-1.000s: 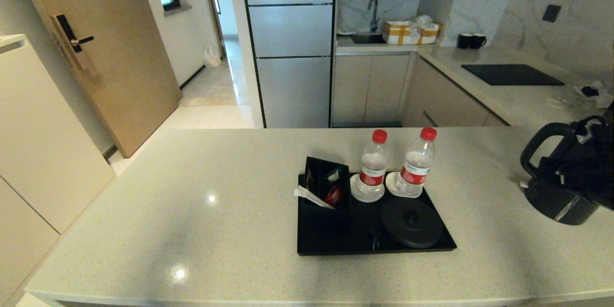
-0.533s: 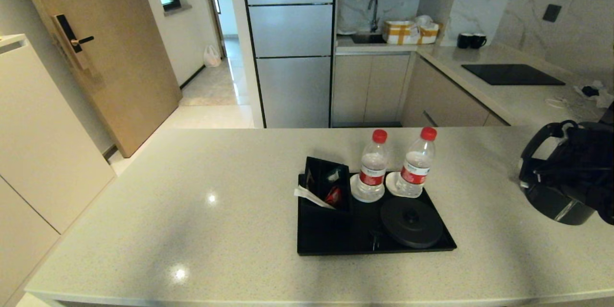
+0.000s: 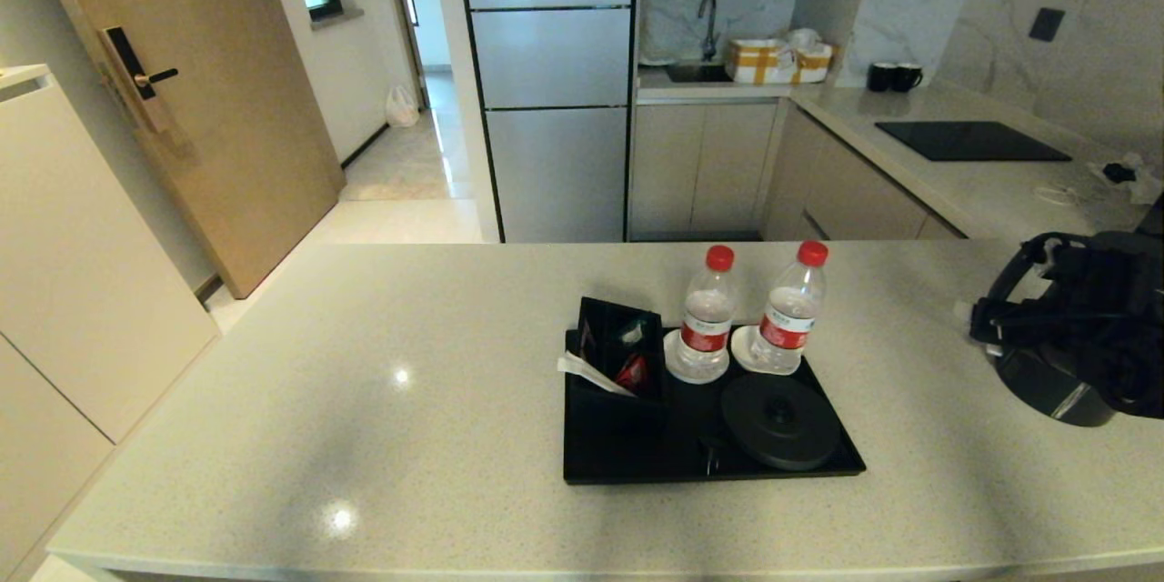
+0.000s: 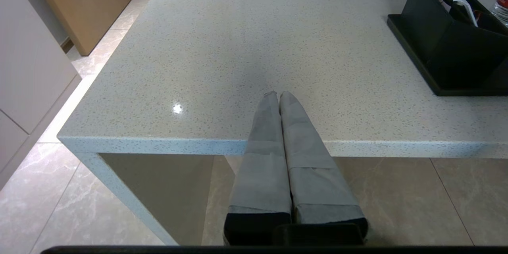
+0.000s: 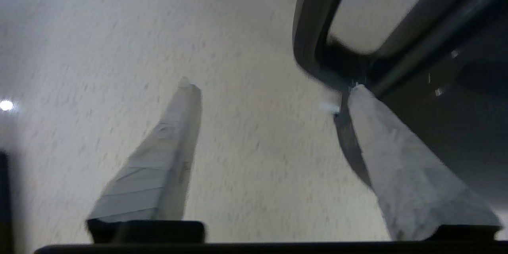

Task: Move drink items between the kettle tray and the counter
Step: Return the kettle to its original position

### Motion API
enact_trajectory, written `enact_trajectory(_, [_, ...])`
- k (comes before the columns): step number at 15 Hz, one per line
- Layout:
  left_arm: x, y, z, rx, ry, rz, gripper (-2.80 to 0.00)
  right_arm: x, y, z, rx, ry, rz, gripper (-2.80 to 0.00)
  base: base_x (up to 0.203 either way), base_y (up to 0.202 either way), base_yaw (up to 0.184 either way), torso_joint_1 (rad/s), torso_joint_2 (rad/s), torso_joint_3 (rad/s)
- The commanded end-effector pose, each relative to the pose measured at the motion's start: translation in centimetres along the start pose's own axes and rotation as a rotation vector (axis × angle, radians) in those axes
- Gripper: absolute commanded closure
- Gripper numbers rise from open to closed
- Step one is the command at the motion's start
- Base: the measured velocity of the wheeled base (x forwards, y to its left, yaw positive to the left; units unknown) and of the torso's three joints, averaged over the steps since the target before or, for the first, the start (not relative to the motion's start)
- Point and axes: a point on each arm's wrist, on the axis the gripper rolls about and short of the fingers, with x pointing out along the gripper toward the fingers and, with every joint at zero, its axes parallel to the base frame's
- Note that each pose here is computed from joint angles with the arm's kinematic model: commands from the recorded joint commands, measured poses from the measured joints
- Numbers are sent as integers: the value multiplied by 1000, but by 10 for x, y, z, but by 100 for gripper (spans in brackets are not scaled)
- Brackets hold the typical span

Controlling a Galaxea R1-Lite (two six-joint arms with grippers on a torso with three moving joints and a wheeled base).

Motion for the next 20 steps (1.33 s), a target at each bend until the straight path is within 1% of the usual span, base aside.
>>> enact_trajectory(1, [0,0,0,0,0,0,0,9,1,1,-1,-13,-13,-280,0,0,0,0,0,0])
enact_trajectory(2, [0,0,0,0,0,0,0,9,1,6,-2,-29,-32,-280,0,0,0,0,0,0])
enact_trajectory(5, [0,0,0,0,0,0,0,13,1,14,-3,-56,-40,-280,0,0,0,0,0,0])
enact_trajectory(7, [0,0,0,0,0,0,0,21,1,13,-2,-64,-46,-280,0,0,0,0,0,0])
enact_trajectory(11, [0,0,0,0,0,0,0,45,1,14,1,-87,-110,-280,0,0,0,0,0,0])
enact_trajectory(14, [0,0,0,0,0,0,0,57,2,16,1,-99,-112,-280,0,0,0,0,0,0])
enact_trajectory(17, [0,0,0,0,0,2,0,69,2,13,-2,-79,-112,-280,0,0,0,0,0,0])
enact_trajectory(20, [0,0,0,0,0,0,0,77,3,15,-2,-88,-113,-280,0,0,0,0,0,0])
